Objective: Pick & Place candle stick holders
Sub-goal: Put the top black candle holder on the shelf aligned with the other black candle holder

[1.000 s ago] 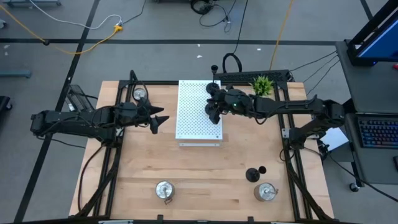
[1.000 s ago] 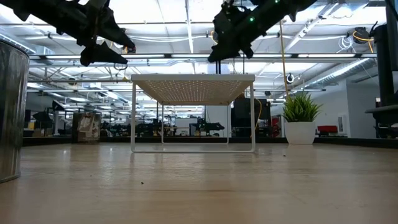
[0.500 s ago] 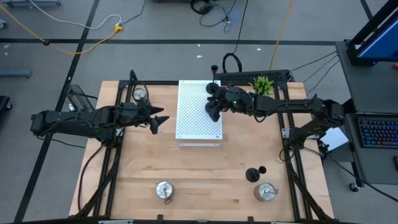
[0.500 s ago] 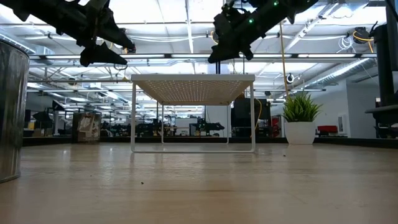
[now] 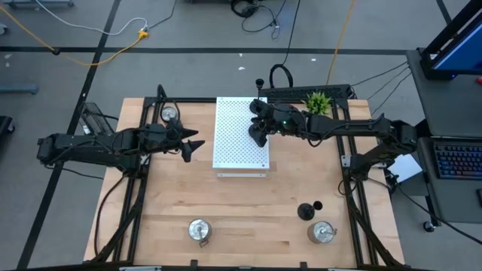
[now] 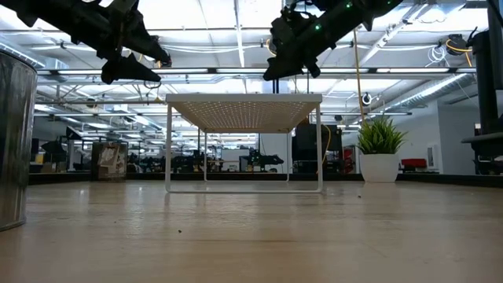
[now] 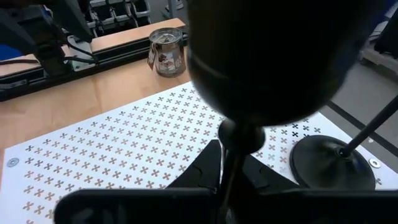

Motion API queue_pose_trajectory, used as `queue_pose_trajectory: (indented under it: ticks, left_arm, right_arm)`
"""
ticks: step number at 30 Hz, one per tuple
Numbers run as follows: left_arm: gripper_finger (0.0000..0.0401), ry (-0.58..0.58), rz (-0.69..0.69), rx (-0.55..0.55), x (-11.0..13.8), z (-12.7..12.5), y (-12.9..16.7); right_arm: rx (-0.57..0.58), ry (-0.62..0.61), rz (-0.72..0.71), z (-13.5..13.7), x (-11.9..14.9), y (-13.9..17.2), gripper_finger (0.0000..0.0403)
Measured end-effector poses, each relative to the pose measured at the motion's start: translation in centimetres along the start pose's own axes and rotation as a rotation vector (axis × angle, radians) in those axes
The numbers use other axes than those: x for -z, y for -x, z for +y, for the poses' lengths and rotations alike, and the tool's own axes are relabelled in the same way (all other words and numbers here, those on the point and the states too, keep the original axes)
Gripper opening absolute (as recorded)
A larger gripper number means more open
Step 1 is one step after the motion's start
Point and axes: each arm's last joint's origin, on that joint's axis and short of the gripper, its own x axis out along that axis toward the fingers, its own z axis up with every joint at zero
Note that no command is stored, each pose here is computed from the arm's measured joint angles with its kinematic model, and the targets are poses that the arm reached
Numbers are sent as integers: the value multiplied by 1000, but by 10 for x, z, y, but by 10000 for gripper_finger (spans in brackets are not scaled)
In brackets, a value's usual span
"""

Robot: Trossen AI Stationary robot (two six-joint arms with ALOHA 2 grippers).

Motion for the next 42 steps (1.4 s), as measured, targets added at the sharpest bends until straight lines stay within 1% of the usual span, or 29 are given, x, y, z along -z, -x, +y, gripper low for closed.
queue_pose_trajectory:
  ticks: [9,26,30,38,42]
  left_arm:
    - [285,0,0,0,0,0,0]
    - [285,0,0,0,0,0,0]
    - [285,-1,0,0,0,0,0]
    - [285,-7,0,0,0,0,0]
    - [285,-7,0,0,0,0,0]
  right_arm:
    - [4,6,28,0,3,0,9]
    - [1,8,11,0,1,0,52]
    - [-2,37,-1,0,0,0,84]
    - [-3,49,0,1,0,0,185]
    - [-3,50,-9,0,-3,7,223]
